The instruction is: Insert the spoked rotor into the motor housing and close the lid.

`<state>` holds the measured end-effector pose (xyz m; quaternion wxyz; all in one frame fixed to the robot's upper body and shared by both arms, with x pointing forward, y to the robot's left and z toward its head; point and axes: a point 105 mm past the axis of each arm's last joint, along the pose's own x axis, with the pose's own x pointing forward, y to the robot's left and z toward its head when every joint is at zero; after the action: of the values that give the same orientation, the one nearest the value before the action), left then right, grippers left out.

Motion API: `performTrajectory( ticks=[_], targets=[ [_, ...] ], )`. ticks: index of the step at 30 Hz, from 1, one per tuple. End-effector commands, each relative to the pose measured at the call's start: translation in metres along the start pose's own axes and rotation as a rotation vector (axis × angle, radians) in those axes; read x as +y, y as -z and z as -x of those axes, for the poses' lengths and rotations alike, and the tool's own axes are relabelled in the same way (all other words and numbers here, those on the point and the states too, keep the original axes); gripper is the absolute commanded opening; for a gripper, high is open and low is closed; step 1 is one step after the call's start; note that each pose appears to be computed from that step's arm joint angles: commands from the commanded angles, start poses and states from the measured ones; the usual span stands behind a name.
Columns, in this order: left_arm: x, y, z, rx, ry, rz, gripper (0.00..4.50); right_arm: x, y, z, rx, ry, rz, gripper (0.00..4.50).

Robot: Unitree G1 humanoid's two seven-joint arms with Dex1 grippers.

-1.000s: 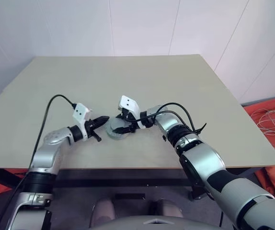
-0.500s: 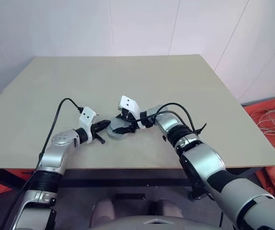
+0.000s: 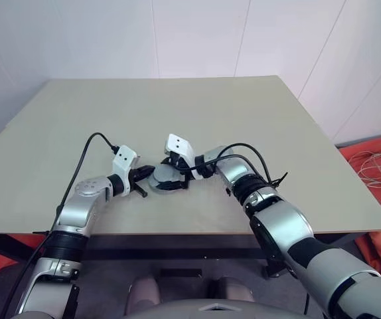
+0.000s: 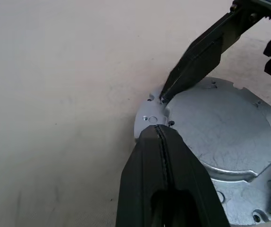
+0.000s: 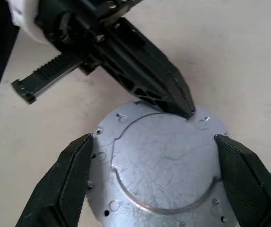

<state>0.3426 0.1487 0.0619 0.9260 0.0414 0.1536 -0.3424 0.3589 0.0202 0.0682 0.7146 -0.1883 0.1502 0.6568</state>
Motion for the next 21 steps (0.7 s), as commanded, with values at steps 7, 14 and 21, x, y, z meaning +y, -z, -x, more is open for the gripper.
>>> performTrajectory(
  ticks=[7, 14, 21],
  targets=[
    [-0.007, 0.005, -0.006, 0.031, 0.019, 0.006, 0.00, 0.003, -0.032, 0.048, -0.115, -0.044, -0.012, 4.48],
    [-0.009, 0.005, -0.008, 0.032, 0.036, 0.006, 0.00, -0.011, -0.036, 0.093, -0.283, 0.113, -0.314, 4.48],
    [-0.011, 0.004, -0.009, 0.034, 0.050, 0.001, 0.00, 0.004, 0.031, 0.105, -0.051, 0.267, -1.014, 4.48]
  ],
)
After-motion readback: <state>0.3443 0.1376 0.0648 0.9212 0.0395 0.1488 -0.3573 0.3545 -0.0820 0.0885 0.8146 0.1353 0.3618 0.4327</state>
